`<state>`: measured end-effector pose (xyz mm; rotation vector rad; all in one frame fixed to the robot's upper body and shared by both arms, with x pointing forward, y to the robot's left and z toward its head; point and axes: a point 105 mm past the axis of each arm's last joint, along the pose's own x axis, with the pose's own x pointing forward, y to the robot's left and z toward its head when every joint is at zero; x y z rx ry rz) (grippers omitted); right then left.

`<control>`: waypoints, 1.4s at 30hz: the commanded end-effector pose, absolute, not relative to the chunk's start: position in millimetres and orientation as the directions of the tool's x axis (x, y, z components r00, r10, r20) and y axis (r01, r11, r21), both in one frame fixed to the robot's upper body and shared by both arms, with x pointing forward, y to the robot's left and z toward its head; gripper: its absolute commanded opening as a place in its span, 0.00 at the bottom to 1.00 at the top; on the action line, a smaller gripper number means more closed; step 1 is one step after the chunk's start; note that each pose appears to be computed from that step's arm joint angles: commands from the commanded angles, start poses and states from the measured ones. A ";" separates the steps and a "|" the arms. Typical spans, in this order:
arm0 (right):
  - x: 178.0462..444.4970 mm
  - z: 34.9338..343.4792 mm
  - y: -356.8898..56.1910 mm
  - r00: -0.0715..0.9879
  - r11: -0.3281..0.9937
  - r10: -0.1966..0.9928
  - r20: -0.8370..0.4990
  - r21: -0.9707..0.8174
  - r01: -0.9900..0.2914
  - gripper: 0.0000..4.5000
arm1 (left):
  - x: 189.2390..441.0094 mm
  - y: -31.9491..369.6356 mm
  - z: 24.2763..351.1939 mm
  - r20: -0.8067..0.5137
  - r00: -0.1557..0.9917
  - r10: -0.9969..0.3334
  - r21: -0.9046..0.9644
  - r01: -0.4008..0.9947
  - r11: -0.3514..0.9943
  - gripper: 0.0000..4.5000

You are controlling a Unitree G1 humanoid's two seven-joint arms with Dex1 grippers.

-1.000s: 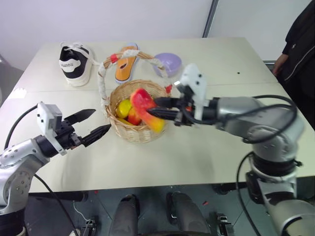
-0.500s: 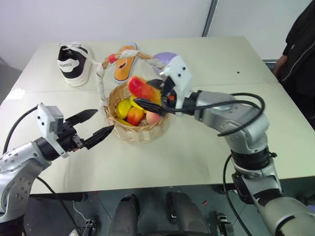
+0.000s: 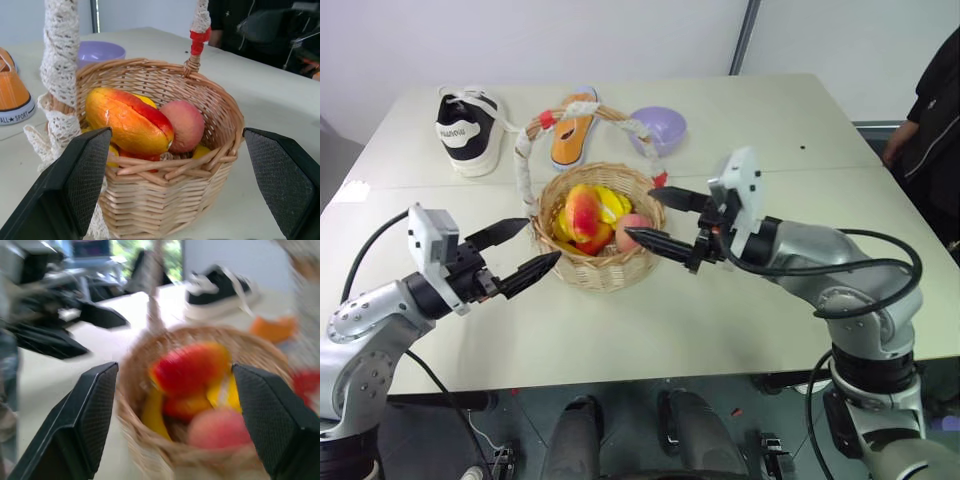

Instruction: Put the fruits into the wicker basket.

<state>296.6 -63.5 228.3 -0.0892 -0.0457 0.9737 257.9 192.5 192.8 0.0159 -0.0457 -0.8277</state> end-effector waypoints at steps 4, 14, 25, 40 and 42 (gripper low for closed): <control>342.8 235.7 -67.7 0.702 0.713 0.701 0.126 -0.076 -0.697 0.84 | 255.6 187.4 200.0 0.076 0.654 -0.752 0.037 0.752 0.658 1.00; 362.1 238.3 -60.7 0.704 0.721 0.670 0.234 0.018 -0.692 0.42 | 247.9 182.0 207.1 0.120 0.657 -0.744 0.029 0.747 0.665 1.00; 359.3 266.7 -142.2 0.820 0.881 0.469 0.329 -0.098 -0.464 0.02 | 252.1 171.2 205.8 0.130 0.635 -0.761 0.025 0.765 0.643 1.00; 368.8 251.7 -332.9 0.946 0.956 -0.189 0.265 -0.169 0.238 0.02 | 276.7 137.9 210.4 0.161 0.529 -0.833 0.058 0.837 0.543 1.00; 367.6 251.1 -331.1 0.948 0.964 -0.173 0.269 -0.149 0.218 0.24 | 277.0 137.7 210.3 0.161 0.530 -0.832 0.059 0.837 0.544 1.00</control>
